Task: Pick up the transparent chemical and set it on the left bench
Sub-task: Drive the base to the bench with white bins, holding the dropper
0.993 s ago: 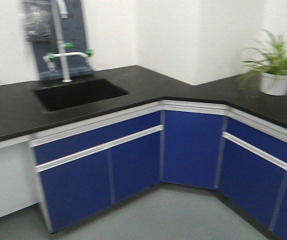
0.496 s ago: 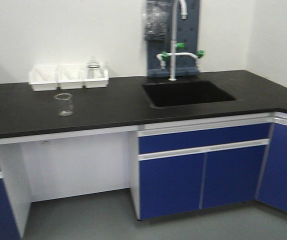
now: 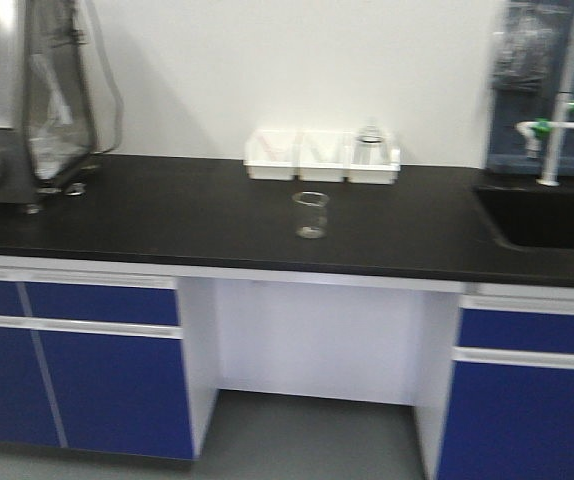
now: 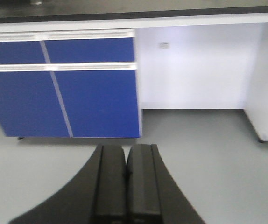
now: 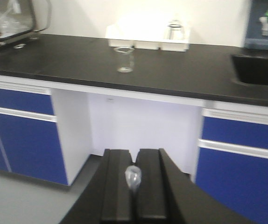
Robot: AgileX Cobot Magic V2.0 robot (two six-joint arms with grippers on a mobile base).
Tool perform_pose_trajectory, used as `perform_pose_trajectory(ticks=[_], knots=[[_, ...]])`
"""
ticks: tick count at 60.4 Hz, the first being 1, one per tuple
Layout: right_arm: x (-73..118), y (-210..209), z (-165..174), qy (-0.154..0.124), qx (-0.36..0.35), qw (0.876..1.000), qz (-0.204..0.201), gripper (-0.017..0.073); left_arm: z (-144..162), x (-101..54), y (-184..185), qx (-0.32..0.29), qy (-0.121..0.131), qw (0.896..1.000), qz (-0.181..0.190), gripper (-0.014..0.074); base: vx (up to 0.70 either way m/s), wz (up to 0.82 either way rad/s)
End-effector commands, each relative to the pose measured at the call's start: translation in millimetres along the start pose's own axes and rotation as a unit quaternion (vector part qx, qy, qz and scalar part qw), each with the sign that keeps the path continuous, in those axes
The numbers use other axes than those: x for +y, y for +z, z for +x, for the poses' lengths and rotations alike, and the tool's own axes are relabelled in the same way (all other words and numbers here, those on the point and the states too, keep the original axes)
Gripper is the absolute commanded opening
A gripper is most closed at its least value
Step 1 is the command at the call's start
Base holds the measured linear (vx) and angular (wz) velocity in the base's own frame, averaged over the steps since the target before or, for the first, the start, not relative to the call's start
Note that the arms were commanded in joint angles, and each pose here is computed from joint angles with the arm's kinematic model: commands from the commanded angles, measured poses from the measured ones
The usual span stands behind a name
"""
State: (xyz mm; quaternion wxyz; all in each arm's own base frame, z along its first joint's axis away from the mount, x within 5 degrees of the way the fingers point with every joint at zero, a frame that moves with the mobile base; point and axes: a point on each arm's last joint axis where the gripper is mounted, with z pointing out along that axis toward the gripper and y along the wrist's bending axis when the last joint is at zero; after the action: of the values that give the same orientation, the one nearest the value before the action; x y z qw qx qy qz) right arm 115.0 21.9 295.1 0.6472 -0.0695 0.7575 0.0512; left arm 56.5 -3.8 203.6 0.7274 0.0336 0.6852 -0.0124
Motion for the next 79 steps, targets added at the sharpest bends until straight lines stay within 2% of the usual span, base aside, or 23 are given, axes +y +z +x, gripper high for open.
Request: perform_pose_trajectory(ticks=[1,35,79], knots=[[3.2,-2.2,-15.3,-0.009,-0.043,0.999,-0.018,-0.0003,-2.8,0.1,-1.3,-0.041,-0.004,0.999,-0.001,-0.0003,0.22,0.66],[3.2,-2.2,-15.3,-0.009,-0.043,0.999,-0.018,-0.0003,-2.8,0.1,-1.3,-0.041,-0.004,0.999,-0.001,-0.0003,0.31,0.42],[3.4,-2.3,-15.6,-0.009,-0.045,0.999,-0.019,-0.0003,-2.8,0.1,-1.3,-0.041,-0.004,0.999,-0.001,-0.0003,0.42,-0.16]])
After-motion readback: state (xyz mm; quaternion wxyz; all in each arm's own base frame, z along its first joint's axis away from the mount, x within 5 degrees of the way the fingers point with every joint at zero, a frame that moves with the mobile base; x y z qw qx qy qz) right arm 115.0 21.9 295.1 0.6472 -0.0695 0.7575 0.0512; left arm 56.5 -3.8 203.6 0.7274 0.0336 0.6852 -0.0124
